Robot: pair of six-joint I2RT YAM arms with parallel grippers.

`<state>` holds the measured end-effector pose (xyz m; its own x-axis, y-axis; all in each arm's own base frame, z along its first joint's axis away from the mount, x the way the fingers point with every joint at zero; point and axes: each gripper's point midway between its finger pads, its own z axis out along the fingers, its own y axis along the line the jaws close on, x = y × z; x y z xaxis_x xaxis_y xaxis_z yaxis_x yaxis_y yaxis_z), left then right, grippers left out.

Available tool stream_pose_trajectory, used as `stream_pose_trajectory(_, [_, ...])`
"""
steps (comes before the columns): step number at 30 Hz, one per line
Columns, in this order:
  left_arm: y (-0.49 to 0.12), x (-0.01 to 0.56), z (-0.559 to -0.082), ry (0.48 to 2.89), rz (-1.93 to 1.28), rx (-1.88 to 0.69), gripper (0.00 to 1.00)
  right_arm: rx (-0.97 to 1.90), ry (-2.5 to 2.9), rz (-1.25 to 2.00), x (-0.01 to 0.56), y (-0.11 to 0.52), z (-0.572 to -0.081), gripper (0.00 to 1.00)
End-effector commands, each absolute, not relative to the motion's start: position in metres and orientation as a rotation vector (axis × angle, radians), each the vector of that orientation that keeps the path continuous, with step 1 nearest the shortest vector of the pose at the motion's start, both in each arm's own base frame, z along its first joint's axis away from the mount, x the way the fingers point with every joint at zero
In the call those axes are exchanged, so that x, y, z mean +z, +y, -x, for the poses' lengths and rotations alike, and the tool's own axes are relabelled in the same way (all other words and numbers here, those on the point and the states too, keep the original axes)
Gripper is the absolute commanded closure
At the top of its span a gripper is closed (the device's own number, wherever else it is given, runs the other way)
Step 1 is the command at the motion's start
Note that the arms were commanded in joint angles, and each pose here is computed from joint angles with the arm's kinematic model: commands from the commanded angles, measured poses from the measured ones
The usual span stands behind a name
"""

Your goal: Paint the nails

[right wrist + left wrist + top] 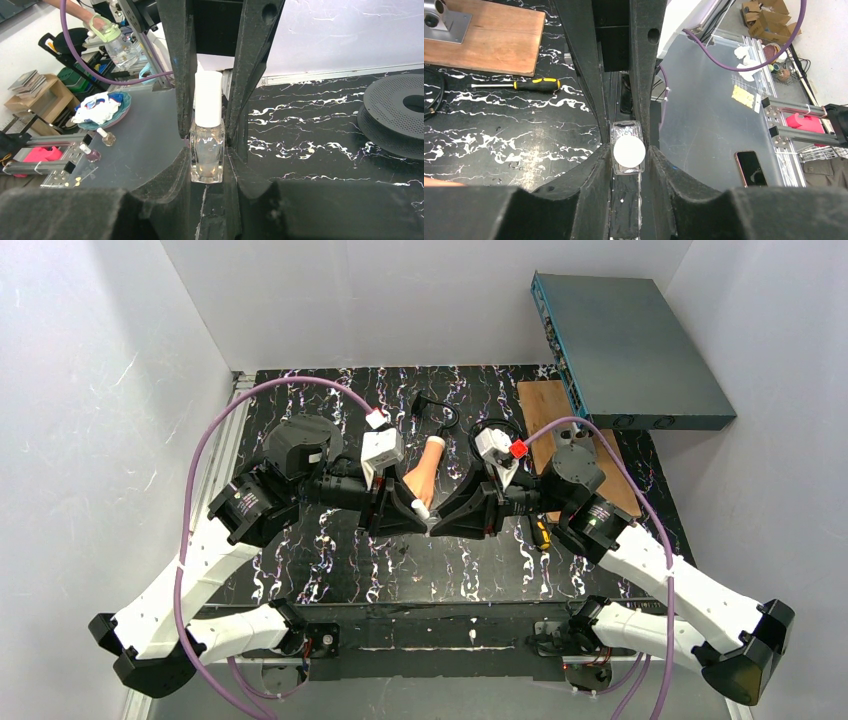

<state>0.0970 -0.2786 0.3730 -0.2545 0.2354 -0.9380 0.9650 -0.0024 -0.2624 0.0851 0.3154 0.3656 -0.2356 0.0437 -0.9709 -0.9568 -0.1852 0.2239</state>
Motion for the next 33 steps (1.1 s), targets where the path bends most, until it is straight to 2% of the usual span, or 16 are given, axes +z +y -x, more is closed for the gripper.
stream_pose_trajectory(1, [-0.271,0.373,-0.083,1.596,-1.307,-1.337,0.66,1.493,1.148,1.133,0.389,0.317,-0.094,0.99])
stream_pose_trajectory(5, [-0.269,0.369,-0.086,1.595,-1.320,-1.298,0.58,1.489,1.153,1.130,0.389,0.317,-0.095,0.99])
stream_pose_trajectory(12, [-0.270,0.370,-0.089,1.584,-1.306,-1.291,0.62,1.491,1.161,1.129,0.387,0.319,-0.097,0.99])
stream_pose_trajectory(22, [-0.276,0.366,-0.094,1.591,-1.297,-1.296,0.79,1.498,1.159,1.125,0.389,0.320,-0.097,0.99])
stream_pose_trajectory(26, [-0.278,0.366,-0.095,1.578,-1.298,-1.304,0.81,1.504,1.168,1.122,0.388,0.322,-0.098,0.99])
stream_pose_trajectory(28, [-0.278,0.365,-0.095,1.574,-1.301,-1.308,0.86,1.507,1.172,1.119,0.388,0.322,-0.099,0.99])
stream_pose_trajectory(30, [-0.279,0.364,-0.095,1.574,-1.303,-1.311,0.99,1.510,1.174,1.118,0.387,0.323,-0.099,0.99])
stream_pose_trajectory(33, [-0.280,0.361,-0.097,1.582,-1.300,-1.306,1.00,1.509,1.183,1.114,0.386,0.324,-0.101,0.99])
